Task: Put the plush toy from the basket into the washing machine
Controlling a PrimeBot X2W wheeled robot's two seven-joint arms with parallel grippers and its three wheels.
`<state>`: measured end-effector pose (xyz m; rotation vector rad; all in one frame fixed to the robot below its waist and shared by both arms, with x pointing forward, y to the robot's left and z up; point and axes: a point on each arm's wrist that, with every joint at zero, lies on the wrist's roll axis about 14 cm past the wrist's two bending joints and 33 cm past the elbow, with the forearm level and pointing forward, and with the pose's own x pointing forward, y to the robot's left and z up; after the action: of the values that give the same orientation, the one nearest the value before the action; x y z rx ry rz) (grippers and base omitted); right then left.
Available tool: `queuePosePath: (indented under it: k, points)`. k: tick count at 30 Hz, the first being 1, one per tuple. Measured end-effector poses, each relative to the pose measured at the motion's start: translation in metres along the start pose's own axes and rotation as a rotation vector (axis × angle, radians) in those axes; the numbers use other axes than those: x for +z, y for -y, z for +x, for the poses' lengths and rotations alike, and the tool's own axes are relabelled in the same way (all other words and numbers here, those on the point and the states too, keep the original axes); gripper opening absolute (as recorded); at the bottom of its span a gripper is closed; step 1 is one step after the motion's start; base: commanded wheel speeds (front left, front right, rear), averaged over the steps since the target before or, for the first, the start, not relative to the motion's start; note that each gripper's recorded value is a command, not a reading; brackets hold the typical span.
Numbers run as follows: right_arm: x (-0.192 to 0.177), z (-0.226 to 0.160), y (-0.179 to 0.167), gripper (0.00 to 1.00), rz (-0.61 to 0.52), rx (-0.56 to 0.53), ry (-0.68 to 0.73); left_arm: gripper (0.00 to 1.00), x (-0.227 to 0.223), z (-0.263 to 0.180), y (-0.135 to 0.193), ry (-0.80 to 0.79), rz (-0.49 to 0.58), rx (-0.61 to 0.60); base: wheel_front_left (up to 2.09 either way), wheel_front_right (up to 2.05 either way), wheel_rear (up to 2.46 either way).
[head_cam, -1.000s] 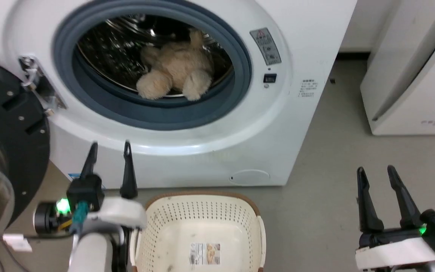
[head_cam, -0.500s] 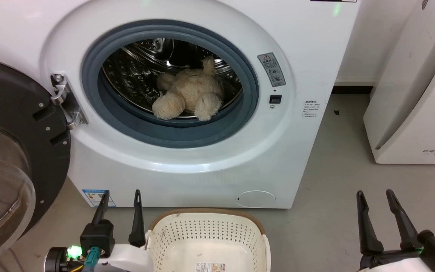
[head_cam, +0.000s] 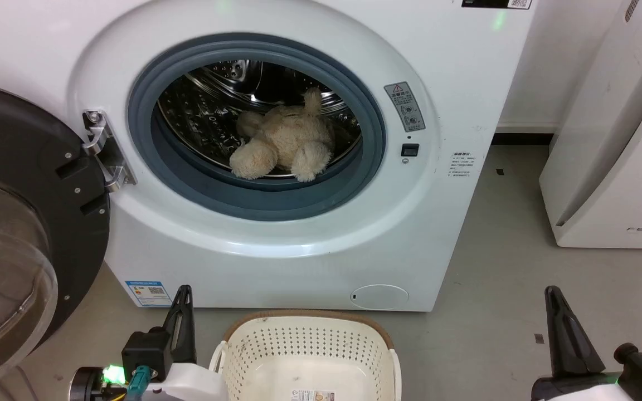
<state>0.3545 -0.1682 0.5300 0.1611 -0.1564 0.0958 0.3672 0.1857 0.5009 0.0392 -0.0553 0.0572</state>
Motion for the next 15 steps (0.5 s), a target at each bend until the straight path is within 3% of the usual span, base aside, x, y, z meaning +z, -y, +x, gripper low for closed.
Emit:
queuePosePath:
  k: [15]
  points:
    - [-0.0039,-0.0001,-0.0004,0.0,-0.018,0.004,-0.032,0.0,0.003,0.0021,0.0016,-0.008,-0.003,-0.008,0.0,0.0,0.0]
